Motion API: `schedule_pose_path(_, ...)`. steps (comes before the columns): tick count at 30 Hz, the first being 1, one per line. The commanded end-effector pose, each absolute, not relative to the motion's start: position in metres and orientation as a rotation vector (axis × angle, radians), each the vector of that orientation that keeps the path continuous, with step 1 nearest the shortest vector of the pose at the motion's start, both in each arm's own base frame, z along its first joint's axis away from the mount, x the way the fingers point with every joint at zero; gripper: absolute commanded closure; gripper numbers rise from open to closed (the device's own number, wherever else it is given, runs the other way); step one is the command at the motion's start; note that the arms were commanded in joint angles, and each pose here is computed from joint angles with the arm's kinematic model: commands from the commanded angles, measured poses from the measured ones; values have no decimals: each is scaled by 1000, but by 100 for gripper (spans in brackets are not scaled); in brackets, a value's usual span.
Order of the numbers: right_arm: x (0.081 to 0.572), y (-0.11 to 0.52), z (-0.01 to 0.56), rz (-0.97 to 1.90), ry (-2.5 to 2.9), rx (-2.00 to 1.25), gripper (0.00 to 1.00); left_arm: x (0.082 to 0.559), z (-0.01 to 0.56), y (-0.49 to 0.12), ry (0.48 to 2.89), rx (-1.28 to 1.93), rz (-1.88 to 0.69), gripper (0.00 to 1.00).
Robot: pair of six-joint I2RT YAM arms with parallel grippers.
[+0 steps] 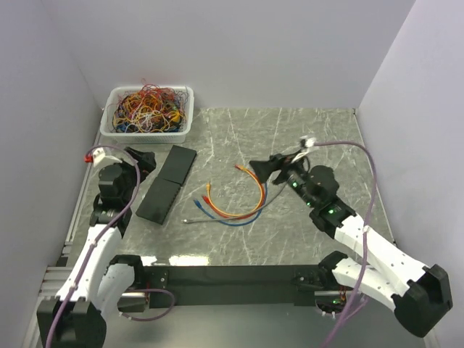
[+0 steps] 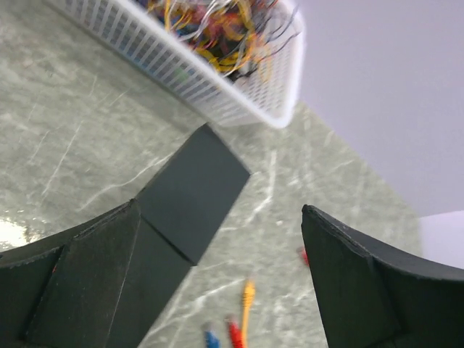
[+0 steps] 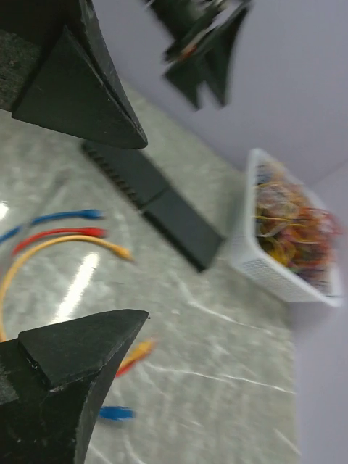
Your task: Insert the plug into the switch port
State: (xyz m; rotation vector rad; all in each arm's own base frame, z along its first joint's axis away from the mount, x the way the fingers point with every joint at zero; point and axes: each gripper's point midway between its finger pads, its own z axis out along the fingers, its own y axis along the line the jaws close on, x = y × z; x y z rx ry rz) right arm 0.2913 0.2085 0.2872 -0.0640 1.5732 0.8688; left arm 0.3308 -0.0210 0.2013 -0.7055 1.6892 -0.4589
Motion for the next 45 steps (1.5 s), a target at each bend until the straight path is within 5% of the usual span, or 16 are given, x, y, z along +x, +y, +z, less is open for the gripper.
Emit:
schedule_pose_path(1, 277, 217, 298, 773, 1604, -144, 3, 320, 212, -19, 1641, -768, -501, 1)
schedule_pose_path(6, 273, 233, 272, 700, 1744, -177, 4, 309, 210, -53, 1676, -609, -676, 1)
schedule_pose_path(16, 270, 259, 272, 677, 1929, -279, 11, 280, 190, -47, 1925, -684, -563, 1)
schedule_pose_path(23, 286, 265, 240, 513, 2109, -333, 14, 259, 240, -27, 1984, -654, -382, 1)
schedule_pose_path(36, 320, 327, 162, 419, 2307, -453, 41, 265, 223, -18, 1997, -605, -302, 1)
schedule_pose_path(45, 329, 362, 122, 385, 2375, -475, 46, 260, 232, -16, 1948, -602, -308, 1)
